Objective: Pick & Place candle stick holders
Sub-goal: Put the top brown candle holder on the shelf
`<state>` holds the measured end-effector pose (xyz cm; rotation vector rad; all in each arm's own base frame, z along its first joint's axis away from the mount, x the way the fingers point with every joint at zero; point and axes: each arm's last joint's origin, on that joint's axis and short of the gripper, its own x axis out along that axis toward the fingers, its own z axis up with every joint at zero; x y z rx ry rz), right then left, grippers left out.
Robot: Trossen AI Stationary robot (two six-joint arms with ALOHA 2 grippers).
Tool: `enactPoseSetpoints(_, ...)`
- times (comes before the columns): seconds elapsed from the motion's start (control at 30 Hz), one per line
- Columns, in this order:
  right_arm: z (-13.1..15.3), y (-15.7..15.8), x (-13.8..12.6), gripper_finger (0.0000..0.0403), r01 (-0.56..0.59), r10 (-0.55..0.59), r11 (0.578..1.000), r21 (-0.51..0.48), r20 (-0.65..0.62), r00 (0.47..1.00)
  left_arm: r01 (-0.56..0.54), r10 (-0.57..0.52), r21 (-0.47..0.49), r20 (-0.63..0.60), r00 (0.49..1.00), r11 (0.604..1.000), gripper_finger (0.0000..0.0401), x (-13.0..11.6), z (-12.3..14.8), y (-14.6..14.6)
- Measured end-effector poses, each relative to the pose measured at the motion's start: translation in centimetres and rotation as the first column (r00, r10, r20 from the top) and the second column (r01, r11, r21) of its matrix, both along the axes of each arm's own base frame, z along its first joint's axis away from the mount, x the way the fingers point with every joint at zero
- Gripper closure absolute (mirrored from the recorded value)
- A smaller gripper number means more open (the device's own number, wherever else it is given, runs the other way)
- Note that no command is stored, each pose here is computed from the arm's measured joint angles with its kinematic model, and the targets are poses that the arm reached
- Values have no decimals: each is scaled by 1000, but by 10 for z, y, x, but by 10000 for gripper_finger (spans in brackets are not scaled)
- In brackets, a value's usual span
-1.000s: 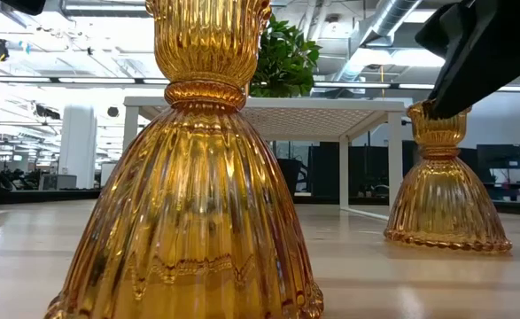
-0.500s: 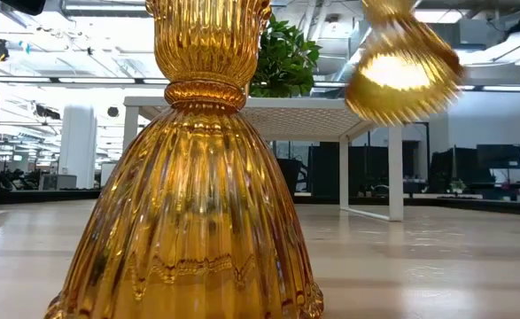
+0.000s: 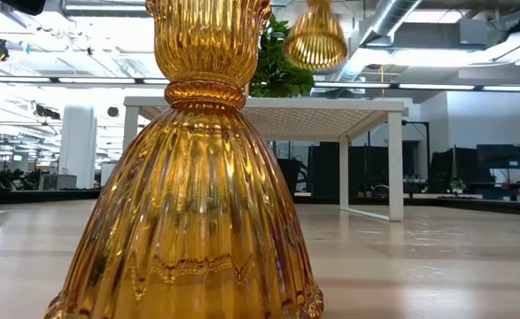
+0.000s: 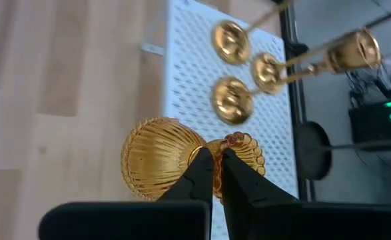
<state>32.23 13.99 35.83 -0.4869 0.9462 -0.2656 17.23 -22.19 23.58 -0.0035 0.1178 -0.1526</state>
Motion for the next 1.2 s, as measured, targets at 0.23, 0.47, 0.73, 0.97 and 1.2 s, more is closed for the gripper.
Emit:
enactPoseSetpoints(0.23, -1, -45, 14, 403, 61, -65, 996, -64, -69, 995, 0, 0, 0, 0, 1000, 1000, 355, 0, 0, 0)
enactPoseSetpoints(0.47, -1, -91, 23, 403, 167, -175, 982, -83, -89, 981, 0, 0, 1, 0, 1000, 1000, 355, 0, 0, 0)
enactPoseSetpoints(0.73, -2, -123, 25, 403, 228, -235, 971, -71, -122, 964, 0, 0, 0, 0, 1000, 1000, 355, 0, 0, 0)
enactPoseSetpoints(0.97, -4, -140, 24, 403, 266, -273, 962, -61, -144, 951, 1, -1, 1, 0, 1000, 1000, 355, 0, 0, 0)
enactPoseSetpoints(1.2, -19, -154, 11, 403, 312, -312, 950, -27, -139, 940, 2, -2, 1, -1, 1000, 1000, 355, 0, 0, 0)
